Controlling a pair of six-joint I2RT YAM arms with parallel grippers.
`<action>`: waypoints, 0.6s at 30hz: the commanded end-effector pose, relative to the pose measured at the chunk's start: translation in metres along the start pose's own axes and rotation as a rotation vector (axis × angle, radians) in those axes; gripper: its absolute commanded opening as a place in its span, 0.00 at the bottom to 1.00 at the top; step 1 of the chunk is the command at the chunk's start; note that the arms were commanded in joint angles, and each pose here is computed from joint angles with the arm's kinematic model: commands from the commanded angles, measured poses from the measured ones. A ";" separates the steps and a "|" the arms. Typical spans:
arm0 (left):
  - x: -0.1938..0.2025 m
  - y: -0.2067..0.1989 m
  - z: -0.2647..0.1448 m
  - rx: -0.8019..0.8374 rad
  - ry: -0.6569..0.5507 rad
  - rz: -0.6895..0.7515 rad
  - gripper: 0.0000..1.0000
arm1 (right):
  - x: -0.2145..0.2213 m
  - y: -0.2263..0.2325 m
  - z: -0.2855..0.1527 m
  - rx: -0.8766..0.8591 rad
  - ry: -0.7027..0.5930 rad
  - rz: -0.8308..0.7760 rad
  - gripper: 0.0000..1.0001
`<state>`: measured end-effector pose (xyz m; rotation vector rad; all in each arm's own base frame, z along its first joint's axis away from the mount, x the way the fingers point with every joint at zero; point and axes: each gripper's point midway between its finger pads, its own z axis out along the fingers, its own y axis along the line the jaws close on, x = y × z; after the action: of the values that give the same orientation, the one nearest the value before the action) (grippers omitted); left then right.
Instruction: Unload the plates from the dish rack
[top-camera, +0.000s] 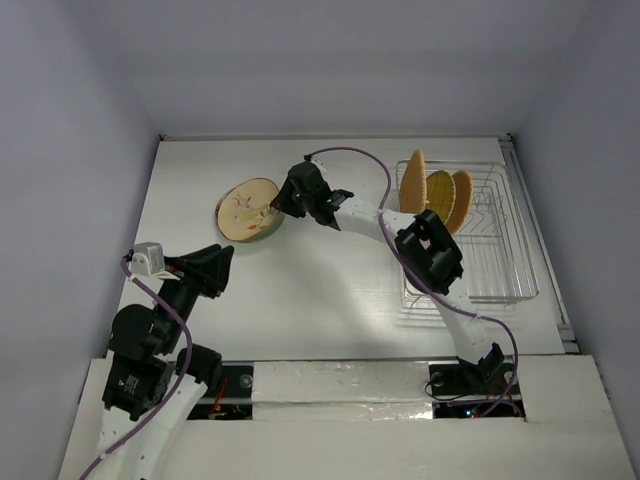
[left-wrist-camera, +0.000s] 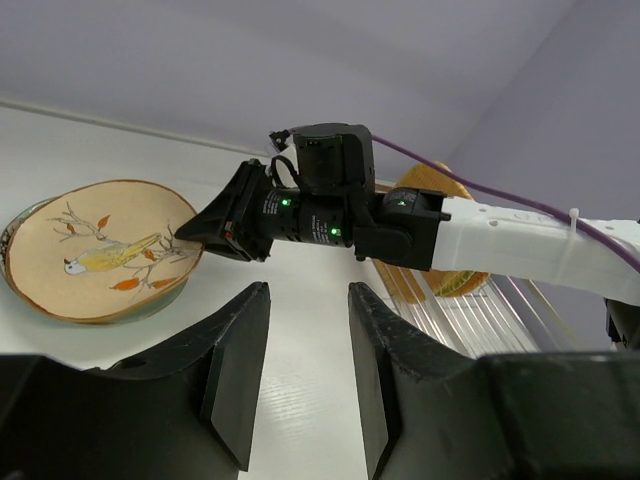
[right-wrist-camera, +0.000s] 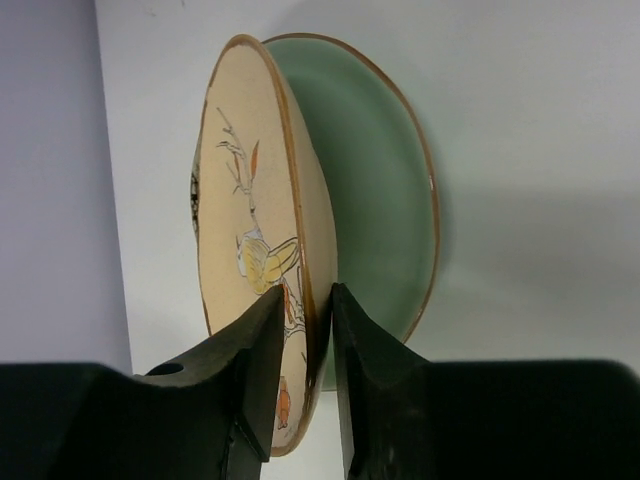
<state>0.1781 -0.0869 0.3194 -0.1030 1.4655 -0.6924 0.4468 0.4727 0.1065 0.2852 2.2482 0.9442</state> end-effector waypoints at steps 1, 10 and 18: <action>-0.007 -0.004 0.004 0.011 -0.017 -0.005 0.35 | -0.026 0.056 -0.012 -0.174 -0.092 0.053 0.32; -0.007 -0.005 0.004 0.014 -0.019 -0.005 0.35 | -0.001 0.012 -0.014 -0.003 -0.016 -0.083 0.74; -0.007 -0.006 0.003 0.018 -0.020 -0.004 0.35 | -0.006 -0.007 -0.025 0.126 0.020 -0.237 0.95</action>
<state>0.1794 -0.0874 0.3182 -0.1039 1.4721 -0.6915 0.4345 0.4545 0.0868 0.1462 2.3405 0.7452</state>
